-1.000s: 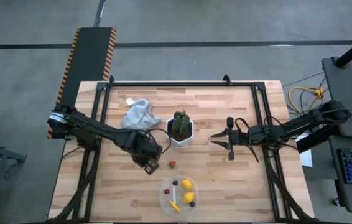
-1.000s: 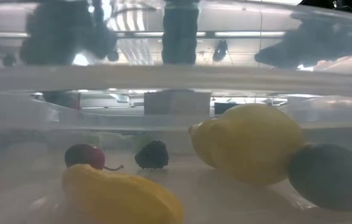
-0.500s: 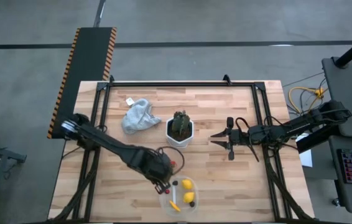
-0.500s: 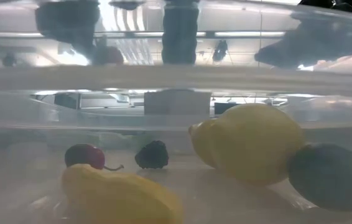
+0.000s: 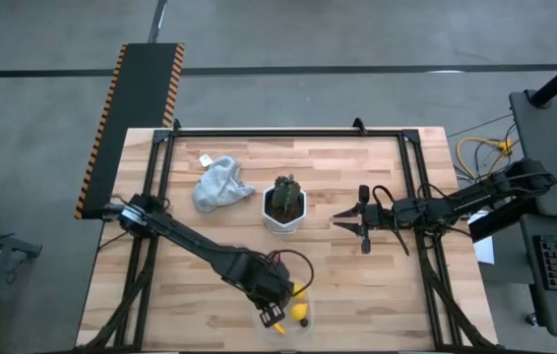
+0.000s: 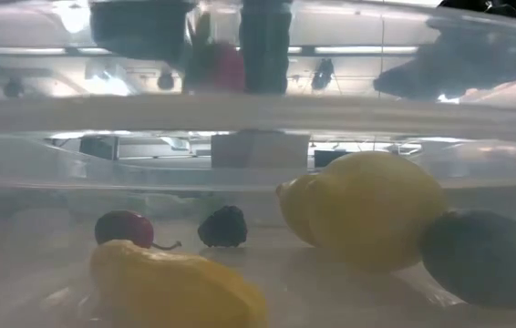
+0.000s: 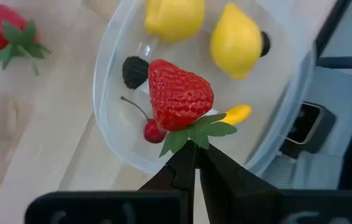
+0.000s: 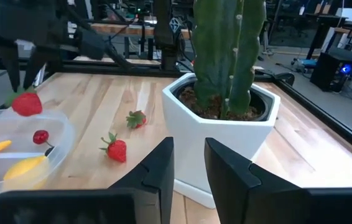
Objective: Pick and placing Produce into tupperware
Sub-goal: Put the left red strawberry into the transparent bin
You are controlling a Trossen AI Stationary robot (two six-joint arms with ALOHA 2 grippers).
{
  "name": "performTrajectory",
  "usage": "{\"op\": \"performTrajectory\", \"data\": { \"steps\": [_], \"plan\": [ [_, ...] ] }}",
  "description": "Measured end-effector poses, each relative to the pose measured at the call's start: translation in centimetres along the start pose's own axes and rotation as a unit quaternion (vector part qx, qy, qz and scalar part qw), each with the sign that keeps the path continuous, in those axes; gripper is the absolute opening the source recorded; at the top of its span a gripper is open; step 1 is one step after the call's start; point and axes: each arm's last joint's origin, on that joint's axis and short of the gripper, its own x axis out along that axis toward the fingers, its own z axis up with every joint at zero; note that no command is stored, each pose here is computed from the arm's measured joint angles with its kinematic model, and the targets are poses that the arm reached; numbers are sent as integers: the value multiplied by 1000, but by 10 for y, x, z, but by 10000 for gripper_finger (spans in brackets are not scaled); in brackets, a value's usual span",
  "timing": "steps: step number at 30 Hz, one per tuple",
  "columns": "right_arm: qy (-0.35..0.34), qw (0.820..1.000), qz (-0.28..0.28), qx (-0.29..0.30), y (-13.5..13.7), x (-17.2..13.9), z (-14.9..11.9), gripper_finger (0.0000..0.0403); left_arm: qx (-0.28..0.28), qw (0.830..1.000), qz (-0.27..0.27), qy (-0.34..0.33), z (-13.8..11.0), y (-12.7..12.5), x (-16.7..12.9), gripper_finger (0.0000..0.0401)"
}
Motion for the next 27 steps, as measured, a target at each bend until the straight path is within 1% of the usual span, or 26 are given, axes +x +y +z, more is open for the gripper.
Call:
{"op": "performTrajectory", "data": {
  "steps": [6,13,20,27],
  "plan": [
    [0,1000,12,-3,1,0,0,87,-24,999,13,22,-4,0,17,0],
    [1,1000,14,2,1,0,0,79,-37,999,5,34,-3,-3,30,0],
    [3,1000,19,2,1,0,-1,79,-37,999,5,39,-3,-3,33,0],
    [4,1000,27,0,2,0,-1,84,-30,999,-16,27,-1,-7,33,0]
  ]
}}
